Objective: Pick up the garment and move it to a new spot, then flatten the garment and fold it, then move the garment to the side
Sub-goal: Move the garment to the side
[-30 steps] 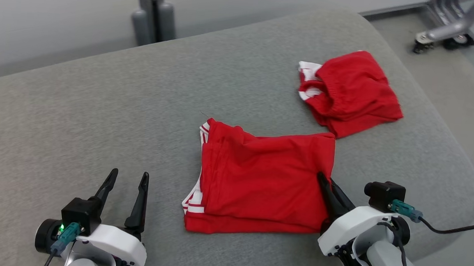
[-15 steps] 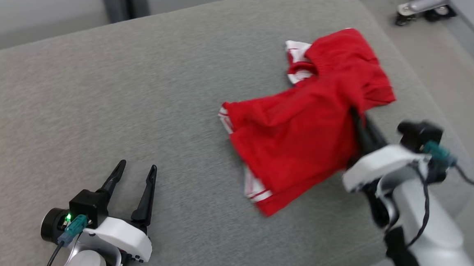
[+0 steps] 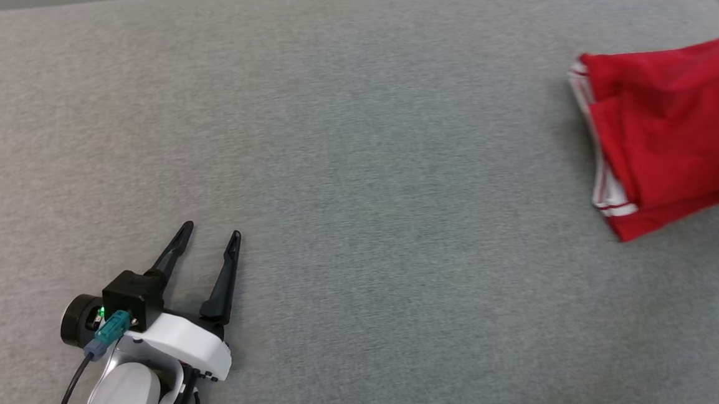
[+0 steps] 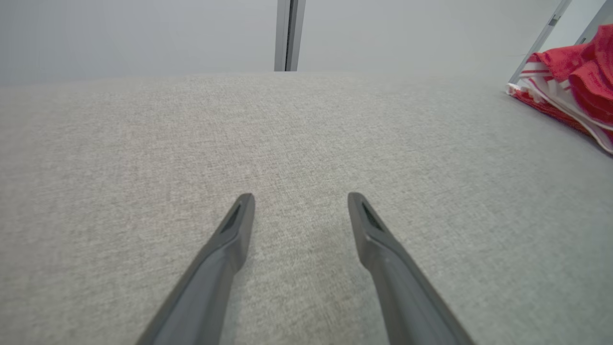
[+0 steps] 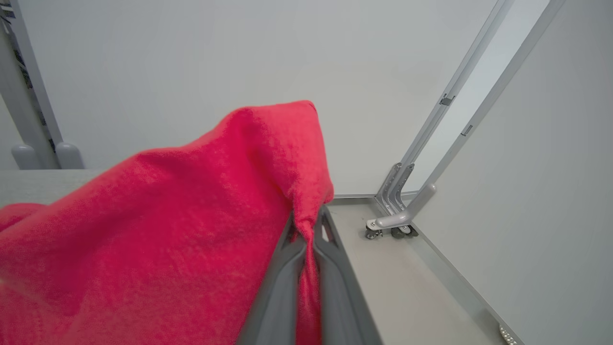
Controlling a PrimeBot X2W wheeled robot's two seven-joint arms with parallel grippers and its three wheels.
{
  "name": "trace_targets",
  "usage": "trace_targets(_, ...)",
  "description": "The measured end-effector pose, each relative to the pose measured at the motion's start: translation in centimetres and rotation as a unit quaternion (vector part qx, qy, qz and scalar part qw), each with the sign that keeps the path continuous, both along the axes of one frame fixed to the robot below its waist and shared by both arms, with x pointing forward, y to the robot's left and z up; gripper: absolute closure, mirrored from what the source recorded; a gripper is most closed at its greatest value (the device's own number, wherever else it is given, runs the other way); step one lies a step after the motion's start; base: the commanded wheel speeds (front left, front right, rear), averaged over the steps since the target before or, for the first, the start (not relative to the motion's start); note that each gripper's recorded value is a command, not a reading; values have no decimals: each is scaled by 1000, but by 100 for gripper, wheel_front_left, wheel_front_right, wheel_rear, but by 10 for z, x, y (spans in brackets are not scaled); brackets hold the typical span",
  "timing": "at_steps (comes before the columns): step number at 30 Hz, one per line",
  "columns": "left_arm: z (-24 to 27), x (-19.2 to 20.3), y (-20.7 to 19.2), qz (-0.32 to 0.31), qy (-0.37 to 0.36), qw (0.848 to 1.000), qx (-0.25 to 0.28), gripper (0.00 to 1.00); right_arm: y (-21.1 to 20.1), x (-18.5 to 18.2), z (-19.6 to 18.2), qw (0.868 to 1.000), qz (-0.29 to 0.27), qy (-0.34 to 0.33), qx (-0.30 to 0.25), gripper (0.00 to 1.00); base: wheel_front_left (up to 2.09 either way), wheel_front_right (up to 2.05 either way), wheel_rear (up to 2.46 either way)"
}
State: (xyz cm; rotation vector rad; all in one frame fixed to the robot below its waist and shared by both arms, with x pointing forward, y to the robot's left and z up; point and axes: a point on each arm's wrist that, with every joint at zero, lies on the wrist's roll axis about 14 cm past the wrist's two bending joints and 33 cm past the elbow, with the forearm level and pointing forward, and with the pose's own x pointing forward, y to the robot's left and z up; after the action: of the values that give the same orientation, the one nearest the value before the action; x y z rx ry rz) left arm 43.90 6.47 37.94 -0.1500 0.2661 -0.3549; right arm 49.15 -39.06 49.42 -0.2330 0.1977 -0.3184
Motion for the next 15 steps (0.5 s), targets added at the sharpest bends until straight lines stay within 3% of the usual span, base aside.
trace_targets(1, -1, -1, 5, 7, 2, 1000, 1, 0, -5, 0, -3, 1000, -3, 11, -9, 0, 0, 0, 0)
trace_targets(4, -3, -3, 16, 21, 5, 1000, 5, 0, -9, 1, -13, 999, -19, 25, -3, 0, 0, 0, 0)
trace_targets(8, 4, -4, 26, 37, -2, 999, 11, 0, -3, 1, -4, 1000, -29, -5, 9, 0, 0, 0, 0)
trace_targets(15, 22, -13, 43, 66, -20, 997, 17, 0, 79, 11, 29, 992, 35, -109, 53, 0, 0, 0, 0)
